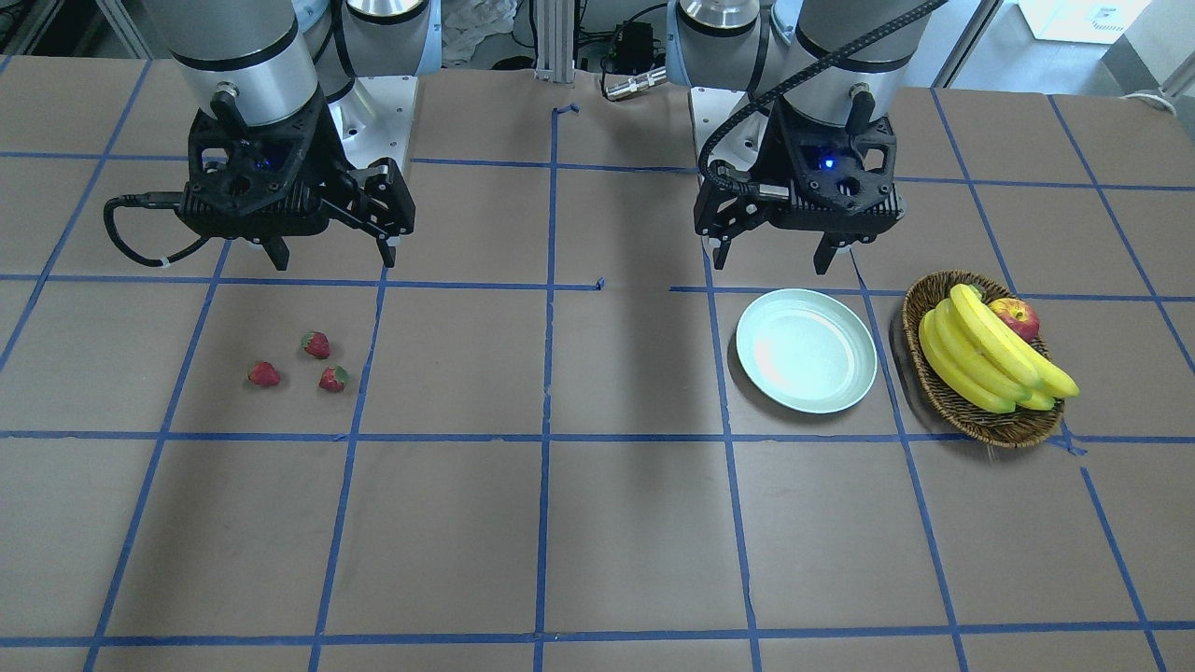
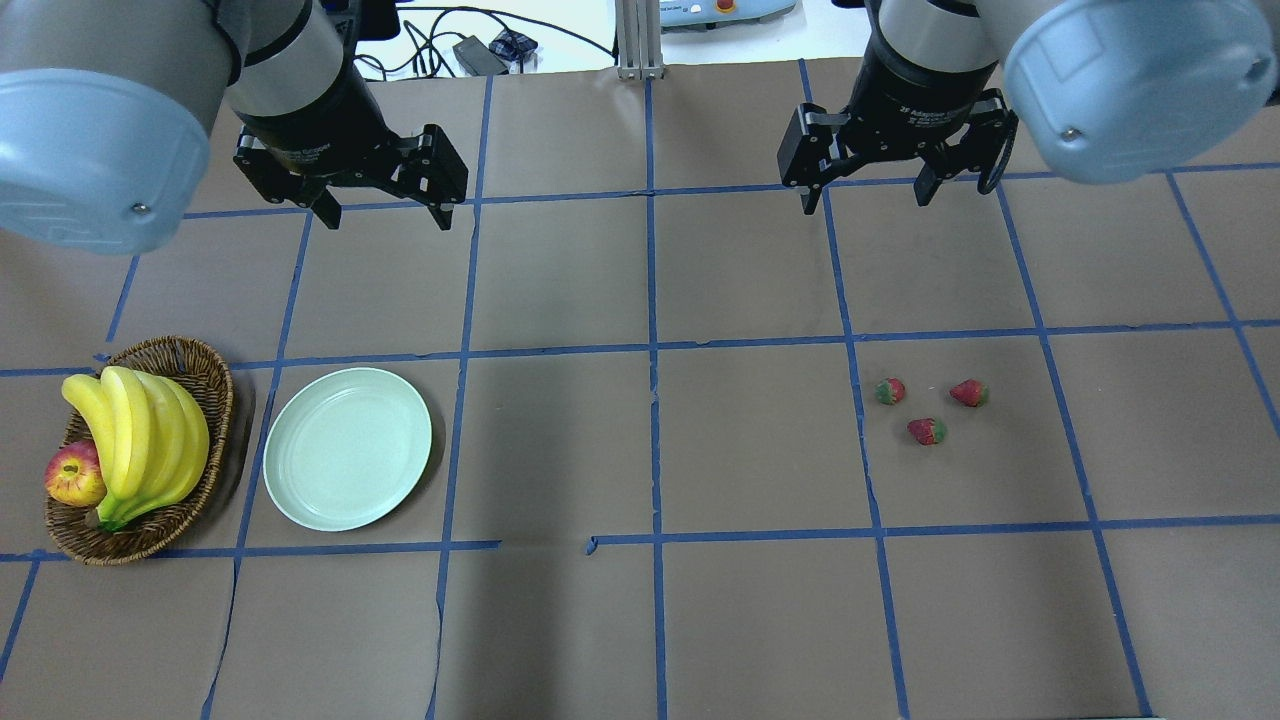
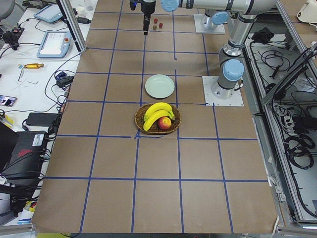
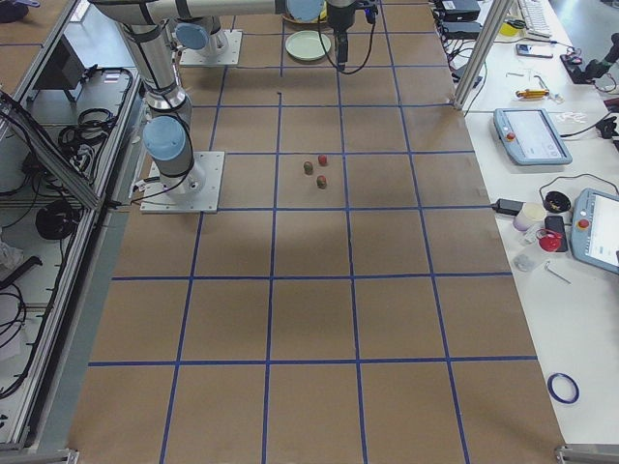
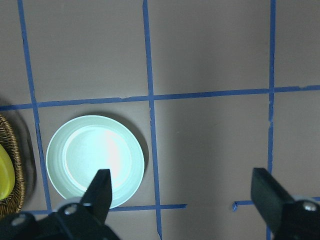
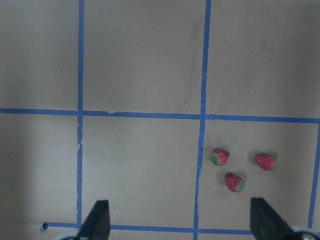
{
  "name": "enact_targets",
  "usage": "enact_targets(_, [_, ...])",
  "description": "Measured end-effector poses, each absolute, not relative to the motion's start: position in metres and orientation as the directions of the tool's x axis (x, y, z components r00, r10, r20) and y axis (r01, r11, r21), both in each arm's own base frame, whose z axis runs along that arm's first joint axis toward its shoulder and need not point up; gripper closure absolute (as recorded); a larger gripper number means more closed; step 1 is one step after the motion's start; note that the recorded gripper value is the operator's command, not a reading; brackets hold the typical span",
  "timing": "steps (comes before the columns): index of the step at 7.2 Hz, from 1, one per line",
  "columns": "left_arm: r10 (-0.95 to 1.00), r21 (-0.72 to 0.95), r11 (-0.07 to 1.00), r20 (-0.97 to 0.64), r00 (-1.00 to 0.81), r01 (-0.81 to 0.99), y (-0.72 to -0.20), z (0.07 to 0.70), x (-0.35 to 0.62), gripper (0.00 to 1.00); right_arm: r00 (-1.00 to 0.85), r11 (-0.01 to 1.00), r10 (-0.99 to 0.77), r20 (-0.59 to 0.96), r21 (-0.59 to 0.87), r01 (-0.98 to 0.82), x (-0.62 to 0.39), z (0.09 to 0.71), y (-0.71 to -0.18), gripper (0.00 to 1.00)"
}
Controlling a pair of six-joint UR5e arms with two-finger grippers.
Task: Collect all strawberries into plate
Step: 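Move the right gripper down over the cluster of strawberries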
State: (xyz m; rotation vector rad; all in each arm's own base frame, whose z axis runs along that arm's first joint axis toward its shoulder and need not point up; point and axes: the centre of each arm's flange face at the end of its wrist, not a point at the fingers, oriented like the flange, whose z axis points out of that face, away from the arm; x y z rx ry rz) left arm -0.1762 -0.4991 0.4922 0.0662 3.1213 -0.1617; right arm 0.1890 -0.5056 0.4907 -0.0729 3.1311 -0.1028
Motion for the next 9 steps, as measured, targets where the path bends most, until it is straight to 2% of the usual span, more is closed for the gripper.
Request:
enact_targets(3, [0.041,-0.102,0.994,-0.022,-0.999,0.043,-0.499,0.492,-0.176,0.0,-0.998,0.997,-0.055,0.018,-0.057,-0.055,0.182,0.487,-0.509,0.0])
enact_targets(5, [0.04,-0.101,0.994,-0.023,-0.999,0.042,-0.499,0.491,-0.176,0.0,-0.994,0.997,-0.077,0.076,-0.019,-0.079,0.135,0.472,-0.523,0.0])
enact_targets(7, [0.04,-0.098,0.994,-0.023,-0.999,0.042,-0.499,0.49,-0.176,0.0,-0.993,0.996,-0.081,0.082,0.044,-0.078,0.076,0.423,-0.536,0.0])
enact_targets(9, [0.041,-0.091,0.995,-0.023,-0.999,0.043,-0.498,0.486,-0.178,0.0,-0.987,0.986,-0.148,0.065,0.087,-0.142,0.025,0.343,-0.528,0.0])
